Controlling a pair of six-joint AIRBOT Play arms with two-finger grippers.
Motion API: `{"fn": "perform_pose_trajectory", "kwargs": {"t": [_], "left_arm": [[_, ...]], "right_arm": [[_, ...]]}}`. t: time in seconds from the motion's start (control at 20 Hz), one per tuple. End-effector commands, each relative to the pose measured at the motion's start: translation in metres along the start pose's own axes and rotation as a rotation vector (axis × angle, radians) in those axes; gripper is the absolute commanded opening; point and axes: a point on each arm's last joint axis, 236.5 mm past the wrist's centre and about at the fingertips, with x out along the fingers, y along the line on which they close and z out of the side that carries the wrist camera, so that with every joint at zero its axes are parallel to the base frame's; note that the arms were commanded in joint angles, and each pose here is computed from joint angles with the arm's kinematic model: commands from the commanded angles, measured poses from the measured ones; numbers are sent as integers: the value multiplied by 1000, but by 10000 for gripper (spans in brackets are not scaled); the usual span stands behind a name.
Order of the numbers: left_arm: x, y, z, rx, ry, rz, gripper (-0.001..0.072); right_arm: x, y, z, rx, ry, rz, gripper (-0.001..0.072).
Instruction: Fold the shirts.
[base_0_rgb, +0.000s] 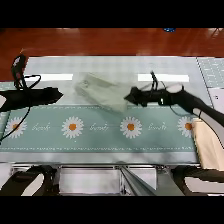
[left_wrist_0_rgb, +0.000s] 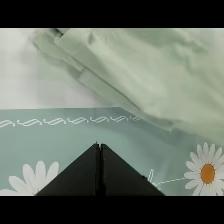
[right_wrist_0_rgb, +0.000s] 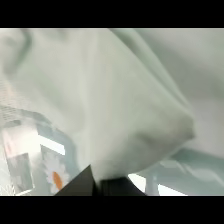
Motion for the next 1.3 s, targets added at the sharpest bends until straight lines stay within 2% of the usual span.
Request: {"fn": "perform_pose_trajectory", "kwargs": {"t": [0.0, 0.1, 0.3, 0.45, 0.65, 0.95, 1.25], "left_arm": [[11, -11, -13, -4, 41, -34, 21], [21, -19, -27, 19, 64, -49, 21], [36, -33, -55, 59, 134, -72, 21], [39, -38, -58, 74, 137, -81, 21], [40, -40, -53, 77, 114, -82, 21], [40, -39, -51, 76, 108, -81, 21], [43, -38, -48, 73, 98, -78, 21]], "right_arm": [[-21, 63, 45, -170, -39, 7, 22], [-49, 85, 72, -221, -79, -32, 22], [-121, 109, 111, -247, -129, -12, 22], [-195, 94, 138, -221, -225, -110, 22], [-301, 69, 145, -155, -356, -206, 22], [-428, -15, 92, 81, -433, -487, 22], [-492, -90, -17, 391, -376, -790, 20]]}}
